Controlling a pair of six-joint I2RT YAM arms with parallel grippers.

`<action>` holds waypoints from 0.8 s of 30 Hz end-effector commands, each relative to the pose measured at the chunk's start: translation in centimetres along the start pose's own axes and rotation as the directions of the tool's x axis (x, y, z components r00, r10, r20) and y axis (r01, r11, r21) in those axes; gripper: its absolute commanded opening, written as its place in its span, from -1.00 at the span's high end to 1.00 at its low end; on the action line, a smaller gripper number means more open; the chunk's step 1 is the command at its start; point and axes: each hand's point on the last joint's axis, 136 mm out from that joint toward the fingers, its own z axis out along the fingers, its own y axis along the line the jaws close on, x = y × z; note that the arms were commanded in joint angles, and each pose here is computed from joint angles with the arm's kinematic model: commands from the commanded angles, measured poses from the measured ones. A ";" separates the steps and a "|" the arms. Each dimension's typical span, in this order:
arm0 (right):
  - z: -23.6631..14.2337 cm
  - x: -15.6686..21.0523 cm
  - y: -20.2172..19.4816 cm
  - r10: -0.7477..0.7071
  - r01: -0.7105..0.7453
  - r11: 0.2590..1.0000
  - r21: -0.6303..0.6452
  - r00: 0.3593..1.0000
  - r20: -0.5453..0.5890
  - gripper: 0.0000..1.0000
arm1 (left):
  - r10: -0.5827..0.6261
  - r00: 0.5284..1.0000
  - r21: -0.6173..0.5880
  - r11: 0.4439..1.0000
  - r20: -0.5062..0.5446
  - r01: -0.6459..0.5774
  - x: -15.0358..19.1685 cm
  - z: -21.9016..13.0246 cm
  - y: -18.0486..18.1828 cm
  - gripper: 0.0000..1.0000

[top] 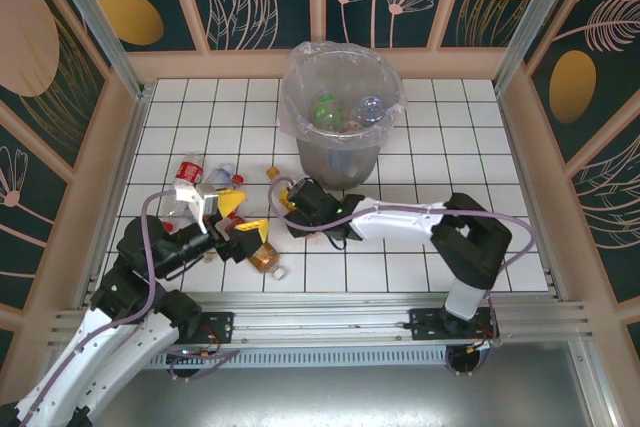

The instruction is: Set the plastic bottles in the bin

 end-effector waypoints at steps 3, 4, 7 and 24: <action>-4.1 -2.4 0.8 -0.021 0.028 0.997 -0.078 0.996 0.083 -0.25 | 0.046 0.997 0.046 0.998 0.067 -0.049 -1.1 -0.6 -1.1 -0.97; -4.7 -2.7 0.8 -0.021 0.029 0.996 -0.083 0.995 0.093 -0.24 | 0.049 0.996 0.043 0.998 0.073 -0.052 -1.2 -0.6 -1.1 -0.97; -7.0 -4.1 0.9 -0.024 0.038 0.994 -0.101 0.991 0.132 -0.24 | 0.059 0.994 0.036 0.997 0.094 -0.062 -1.5 -1.0 -1.1 -0.97; -19.7 -16.1 -2.3 0.007 0.062 0.987 -0.147 0.903 0.429 -0.23 | 0.051 0.996 0.035 0.998 0.068 -0.053 -1.0 -0.5 -0.8 -0.97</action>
